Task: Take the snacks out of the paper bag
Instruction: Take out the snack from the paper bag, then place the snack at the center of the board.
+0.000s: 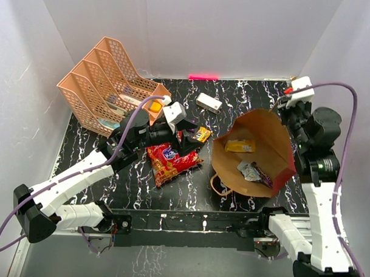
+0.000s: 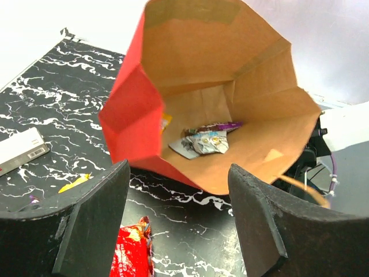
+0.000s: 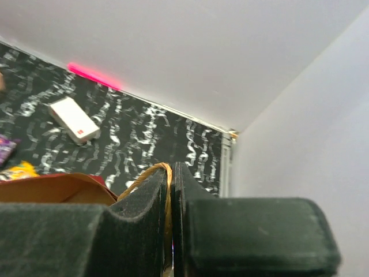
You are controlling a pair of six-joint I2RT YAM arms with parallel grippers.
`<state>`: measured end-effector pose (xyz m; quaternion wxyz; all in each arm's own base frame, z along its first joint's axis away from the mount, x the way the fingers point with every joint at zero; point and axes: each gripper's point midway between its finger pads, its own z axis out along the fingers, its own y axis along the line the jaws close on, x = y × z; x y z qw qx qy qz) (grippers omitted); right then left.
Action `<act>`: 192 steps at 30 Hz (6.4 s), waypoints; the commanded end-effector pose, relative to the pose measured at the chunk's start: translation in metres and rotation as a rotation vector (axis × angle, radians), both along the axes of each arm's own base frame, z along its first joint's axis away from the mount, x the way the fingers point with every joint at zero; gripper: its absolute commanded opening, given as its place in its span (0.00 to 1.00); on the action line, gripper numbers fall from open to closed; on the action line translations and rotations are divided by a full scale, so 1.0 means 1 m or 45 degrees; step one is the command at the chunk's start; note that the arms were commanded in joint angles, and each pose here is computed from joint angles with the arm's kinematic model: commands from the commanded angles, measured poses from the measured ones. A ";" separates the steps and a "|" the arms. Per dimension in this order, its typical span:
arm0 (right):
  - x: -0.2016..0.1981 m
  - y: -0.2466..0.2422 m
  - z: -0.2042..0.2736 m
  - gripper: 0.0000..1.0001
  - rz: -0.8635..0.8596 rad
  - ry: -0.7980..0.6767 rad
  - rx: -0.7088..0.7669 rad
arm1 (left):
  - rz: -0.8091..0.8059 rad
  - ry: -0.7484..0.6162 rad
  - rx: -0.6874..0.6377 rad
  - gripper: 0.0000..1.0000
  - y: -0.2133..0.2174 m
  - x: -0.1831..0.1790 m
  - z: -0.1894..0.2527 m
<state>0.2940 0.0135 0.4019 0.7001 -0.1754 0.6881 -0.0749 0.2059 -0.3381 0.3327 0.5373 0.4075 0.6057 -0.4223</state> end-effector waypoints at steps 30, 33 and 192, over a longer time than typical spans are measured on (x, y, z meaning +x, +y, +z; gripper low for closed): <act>-0.067 0.083 -0.039 0.08 0.573 -0.071 0.177 | -0.376 -0.123 -0.012 0.68 -0.067 -0.109 -0.032; -0.064 0.082 -0.041 0.08 0.561 -0.050 0.197 | -0.309 -0.237 0.057 0.68 -0.079 -0.114 -0.051; -0.066 0.075 -0.030 0.08 0.495 -0.038 0.239 | 1.022 0.383 0.412 0.73 0.092 0.099 -0.122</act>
